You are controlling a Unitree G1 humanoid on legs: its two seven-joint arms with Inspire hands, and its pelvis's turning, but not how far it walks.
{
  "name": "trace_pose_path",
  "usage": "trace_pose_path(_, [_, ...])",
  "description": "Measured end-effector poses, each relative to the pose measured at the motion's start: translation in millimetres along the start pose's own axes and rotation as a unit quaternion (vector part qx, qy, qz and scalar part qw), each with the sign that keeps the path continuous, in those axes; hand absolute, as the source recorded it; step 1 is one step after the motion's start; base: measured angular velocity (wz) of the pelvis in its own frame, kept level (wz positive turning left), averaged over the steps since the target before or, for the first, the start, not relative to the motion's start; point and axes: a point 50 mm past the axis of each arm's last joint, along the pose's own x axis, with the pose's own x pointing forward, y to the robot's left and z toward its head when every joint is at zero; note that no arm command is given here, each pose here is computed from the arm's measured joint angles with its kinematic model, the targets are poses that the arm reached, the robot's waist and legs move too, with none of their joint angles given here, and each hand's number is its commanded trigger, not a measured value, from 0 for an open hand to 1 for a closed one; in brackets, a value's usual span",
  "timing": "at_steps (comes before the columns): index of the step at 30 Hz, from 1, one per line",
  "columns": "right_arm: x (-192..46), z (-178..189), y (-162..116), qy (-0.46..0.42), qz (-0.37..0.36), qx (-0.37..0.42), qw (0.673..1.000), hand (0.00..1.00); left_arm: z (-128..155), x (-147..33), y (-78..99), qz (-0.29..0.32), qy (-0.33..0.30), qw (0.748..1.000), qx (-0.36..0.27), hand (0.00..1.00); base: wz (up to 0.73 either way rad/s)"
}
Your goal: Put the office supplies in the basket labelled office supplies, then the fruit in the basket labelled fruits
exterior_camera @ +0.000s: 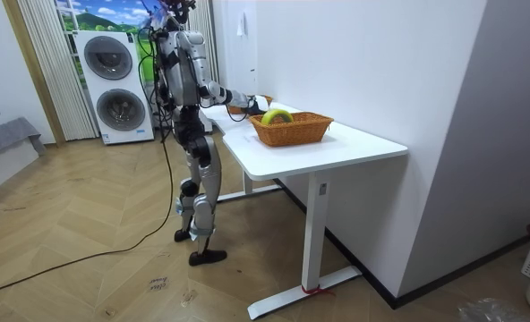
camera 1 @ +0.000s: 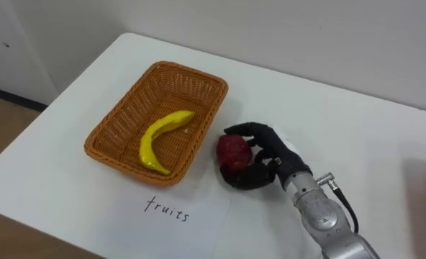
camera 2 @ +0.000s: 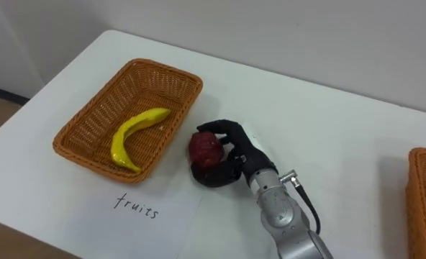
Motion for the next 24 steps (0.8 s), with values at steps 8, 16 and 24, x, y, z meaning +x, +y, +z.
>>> trace_pose_path(8, [0, 3, -4, -0.006, 0.000, 0.004, 1.000, 1.00, -1, -0.1, 2.1, 0.003, 0.002, 1.000, -0.008, 0.00, 0.01])
trace_pose_path(16, [-2, 9, -18, -0.013, -0.013, -0.034, 0.999, 1.00, -6, -0.8, 11.1, 0.002, 0.009, 1.000, -0.015, 0.00, 0.06])
trace_pose_path(24, [-12, 5, -47, 0.010, -0.058, -0.094, 0.994, 1.00, -17, -2.0, 18.6, 0.010, 0.029, 0.999, -0.020, 0.00, -0.03])
